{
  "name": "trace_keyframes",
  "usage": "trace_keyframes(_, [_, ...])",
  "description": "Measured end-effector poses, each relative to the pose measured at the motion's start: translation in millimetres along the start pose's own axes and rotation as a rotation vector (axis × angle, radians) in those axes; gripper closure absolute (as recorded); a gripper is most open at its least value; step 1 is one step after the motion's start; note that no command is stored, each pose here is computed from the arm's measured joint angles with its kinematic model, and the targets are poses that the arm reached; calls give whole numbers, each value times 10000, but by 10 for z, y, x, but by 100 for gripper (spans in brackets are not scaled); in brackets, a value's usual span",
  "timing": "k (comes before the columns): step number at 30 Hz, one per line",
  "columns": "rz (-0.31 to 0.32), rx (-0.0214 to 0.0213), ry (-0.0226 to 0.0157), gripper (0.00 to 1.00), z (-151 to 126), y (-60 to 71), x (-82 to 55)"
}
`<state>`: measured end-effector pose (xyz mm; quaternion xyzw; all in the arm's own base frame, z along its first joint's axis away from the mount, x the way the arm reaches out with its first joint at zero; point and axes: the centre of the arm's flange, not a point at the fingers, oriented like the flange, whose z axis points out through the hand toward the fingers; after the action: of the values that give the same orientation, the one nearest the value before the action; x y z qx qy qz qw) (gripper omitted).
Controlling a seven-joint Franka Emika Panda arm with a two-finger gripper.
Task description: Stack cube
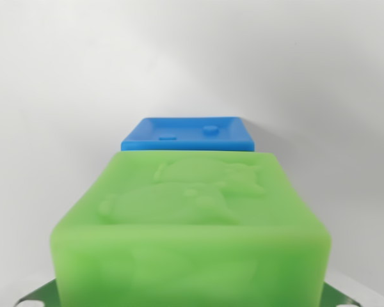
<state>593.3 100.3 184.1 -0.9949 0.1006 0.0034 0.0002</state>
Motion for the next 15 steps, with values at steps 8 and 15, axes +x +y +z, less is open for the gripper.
trace_keyframes(8, [1, 5, 6, 100, 90, 0, 0])
trace_keyframes(15, [1, 7, 10, 100, 134, 0, 0])
